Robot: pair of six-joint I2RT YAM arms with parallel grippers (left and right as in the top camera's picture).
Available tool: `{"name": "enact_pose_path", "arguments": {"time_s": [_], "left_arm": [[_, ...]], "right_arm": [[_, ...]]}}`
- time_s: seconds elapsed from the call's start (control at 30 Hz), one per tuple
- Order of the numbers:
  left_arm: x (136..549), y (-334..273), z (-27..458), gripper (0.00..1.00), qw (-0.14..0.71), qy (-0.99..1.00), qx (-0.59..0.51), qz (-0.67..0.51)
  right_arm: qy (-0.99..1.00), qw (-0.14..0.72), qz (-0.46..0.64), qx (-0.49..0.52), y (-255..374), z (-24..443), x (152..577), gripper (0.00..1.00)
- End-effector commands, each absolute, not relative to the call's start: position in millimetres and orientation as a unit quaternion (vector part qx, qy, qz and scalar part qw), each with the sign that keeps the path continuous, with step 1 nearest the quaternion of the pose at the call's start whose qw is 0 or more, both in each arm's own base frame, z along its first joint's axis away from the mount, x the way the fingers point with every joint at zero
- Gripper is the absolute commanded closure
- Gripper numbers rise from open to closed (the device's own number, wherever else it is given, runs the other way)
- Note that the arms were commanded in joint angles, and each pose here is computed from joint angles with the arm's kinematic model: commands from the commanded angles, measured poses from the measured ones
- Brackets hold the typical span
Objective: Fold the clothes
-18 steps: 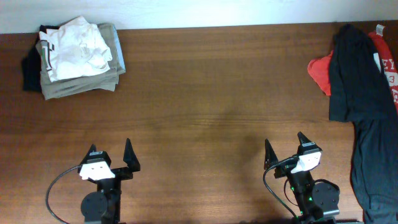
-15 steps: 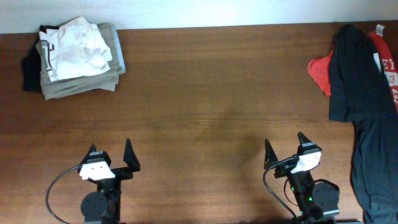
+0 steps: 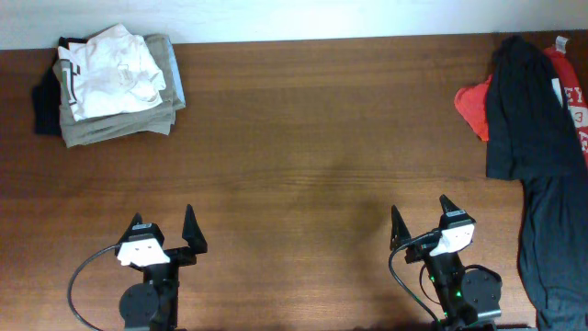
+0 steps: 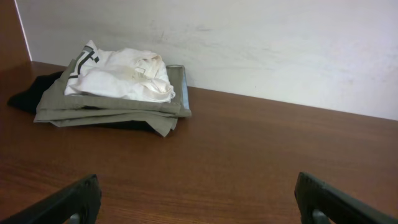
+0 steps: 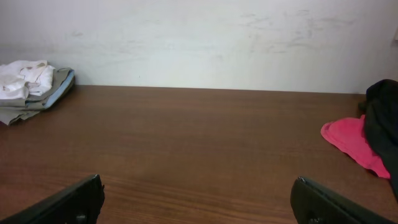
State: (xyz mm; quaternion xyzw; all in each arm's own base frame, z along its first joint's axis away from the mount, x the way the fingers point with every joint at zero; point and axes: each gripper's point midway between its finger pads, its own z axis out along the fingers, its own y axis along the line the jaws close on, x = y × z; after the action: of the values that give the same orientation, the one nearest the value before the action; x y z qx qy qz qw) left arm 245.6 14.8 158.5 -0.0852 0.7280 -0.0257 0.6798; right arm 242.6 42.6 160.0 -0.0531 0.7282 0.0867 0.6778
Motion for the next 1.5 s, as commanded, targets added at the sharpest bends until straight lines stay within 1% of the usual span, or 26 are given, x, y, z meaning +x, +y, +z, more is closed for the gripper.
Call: {"name": "enact_pose_path", "arguments": {"time_s": [0.0,0.8,0.83,0.9,0.93,1.0,1.07,1.1,1.17,1.2,1.27,1.3,1.37,1.4,1.43,1.47], "left_arm": [[245.5,15.6,157.3,0.01,0.680,0.728,-0.090,-0.026],[245.5,15.6,157.3,0.01,0.680,0.728,-0.090,-0.026],[245.5,15.6,157.3,0.01,0.680,0.728,-0.090,-0.026],[245.5,15.6,157.3,0.01,0.680,0.728,-0.090,-0.026],[245.5,15.6,157.3,0.01,0.680,0.728,-0.090,-0.026],[245.5,15.6,157.3,0.01,0.680,0.728,-0.090,-0.026],[245.5,15.6,157.4,0.01,0.680,0.727,-0.090,-0.026],[245.5,15.6,157.3,0.01,0.680,0.728,-0.090,-0.026],[245.5,15.6,157.3,0.01,0.680,0.728,-0.090,-0.026],[245.5,15.6,157.3,0.01,0.680,0.728,-0.090,-0.026],[245.5,15.6,157.3,0.01,0.680,0.728,-0.090,-0.026],[245.5,15.6,157.3,0.01,0.680,0.728,-0.090,-0.026],[245.5,15.6,157.3,0.01,0.680,0.728,-0.090,-0.026],[245.5,15.5,157.3,0.01,0.680,0.728,-0.090,-0.026],[245.5,15.6,157.3,0.01,0.680,0.728,-0.090,-0.026],[245.5,15.5,157.3,0.01,0.680,0.728,-0.090,-0.026]], "right_arm": [[0.729,0.677,0.085,-0.051,41.9,157.9,242.4,0.01],[0.728,0.678,0.086,-0.052,42.2,159.0,242.4,0.01],[0.728,0.674,0.122,-0.037,47.9,159.8,241.2,0.01],[0.727,0.619,0.298,0.012,80.6,161.1,230.5,0.01],[0.724,0.594,0.350,0.013,93.4,162.5,224.1,0.01],[0.716,0.580,0.387,0.035,97.1,168.3,222.2,0.01],[0.675,0.614,0.409,0.000,103.6,198.5,216.8,0.01],[0.655,0.642,0.399,-0.011,100.8,217.1,215.4,0.02],[0.625,0.712,0.321,-0.009,79.0,258.0,217.6,0.01],[0.615,0.754,0.226,0.033,46.5,290.7,225.2,0.01],[0.636,0.760,0.106,0.076,12.1,315.5,244.5,0.01],[0.660,0.744,0.039,0.094,-4.2,325.9,264.3,0.01],[0.711,0.688,-0.045,0.135,-27.2,323.9,303.6,0.01],[0.743,0.647,-0.080,0.149,-37.4,313.9,328.9,0.01],[0.777,0.595,-0.119,0.167,-57.5,298.3,358.8,0.01],[0.805,0.544,-0.148,0.186,-82.7,281.8,379.7,0.01]]}}
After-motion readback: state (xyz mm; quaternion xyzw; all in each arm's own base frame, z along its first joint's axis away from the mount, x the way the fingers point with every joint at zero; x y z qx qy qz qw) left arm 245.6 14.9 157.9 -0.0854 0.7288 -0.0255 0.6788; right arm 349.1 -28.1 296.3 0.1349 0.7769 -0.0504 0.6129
